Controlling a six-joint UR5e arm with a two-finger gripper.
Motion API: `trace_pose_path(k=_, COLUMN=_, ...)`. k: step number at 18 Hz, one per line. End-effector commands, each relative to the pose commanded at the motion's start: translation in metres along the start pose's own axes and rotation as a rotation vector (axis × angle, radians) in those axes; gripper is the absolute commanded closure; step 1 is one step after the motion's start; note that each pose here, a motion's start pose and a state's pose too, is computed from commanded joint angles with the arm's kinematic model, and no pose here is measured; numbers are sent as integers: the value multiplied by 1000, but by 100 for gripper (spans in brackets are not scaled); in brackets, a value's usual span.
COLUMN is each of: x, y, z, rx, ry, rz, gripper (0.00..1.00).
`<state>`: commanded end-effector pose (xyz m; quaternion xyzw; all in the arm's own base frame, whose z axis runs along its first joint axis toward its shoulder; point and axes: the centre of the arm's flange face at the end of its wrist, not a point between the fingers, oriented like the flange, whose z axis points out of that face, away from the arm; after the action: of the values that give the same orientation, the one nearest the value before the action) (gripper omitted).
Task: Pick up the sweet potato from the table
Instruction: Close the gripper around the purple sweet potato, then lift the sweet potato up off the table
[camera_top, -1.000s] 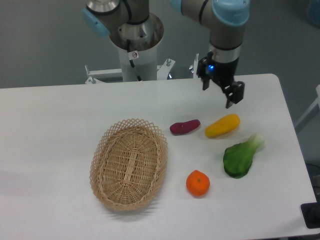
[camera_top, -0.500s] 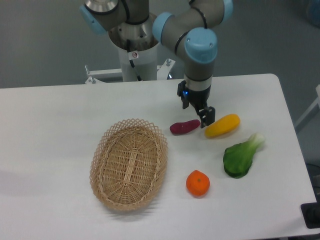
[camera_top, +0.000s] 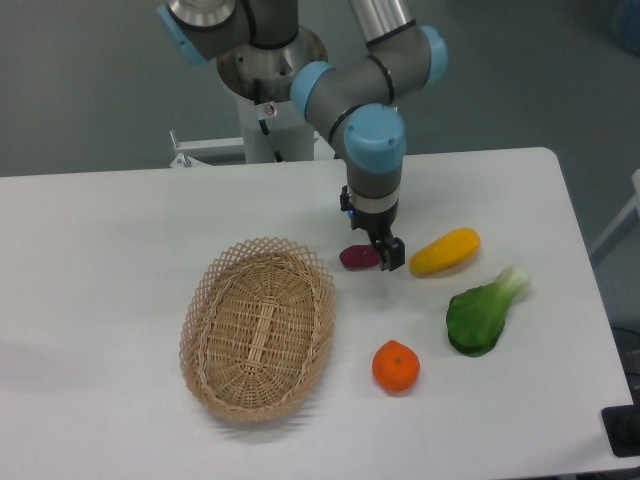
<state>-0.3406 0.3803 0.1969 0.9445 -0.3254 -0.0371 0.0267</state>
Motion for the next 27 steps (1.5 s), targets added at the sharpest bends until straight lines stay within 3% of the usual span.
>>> trace_pose_path(k=6, x=3, y=-2, z=10, rx=1, ry=18, rz=-2, gripper=3)
trace_pose_path(k=9, x=1, y=-1, z=6, rx=0, ry=4, rz=-1, gripper=53)
trace_pose_path(k=12, x=-1, y=0, z=1, rx=0, ry=-6, rz=-4, gripper=75)
trace_pose_path(k=15, x=-2, y=0, z=-3, rx=1, ry=-14, rz=-4, gripper=83)
trace_pose_path(k=20, x=-6, y=7, z=-22, rx=6, ry=-52, rz=-12, gripper=85)
trace_pose_path(k=27, x=-43, y=16, z=-114, rx=62, ry=-103, rz=-40, gripper=84)
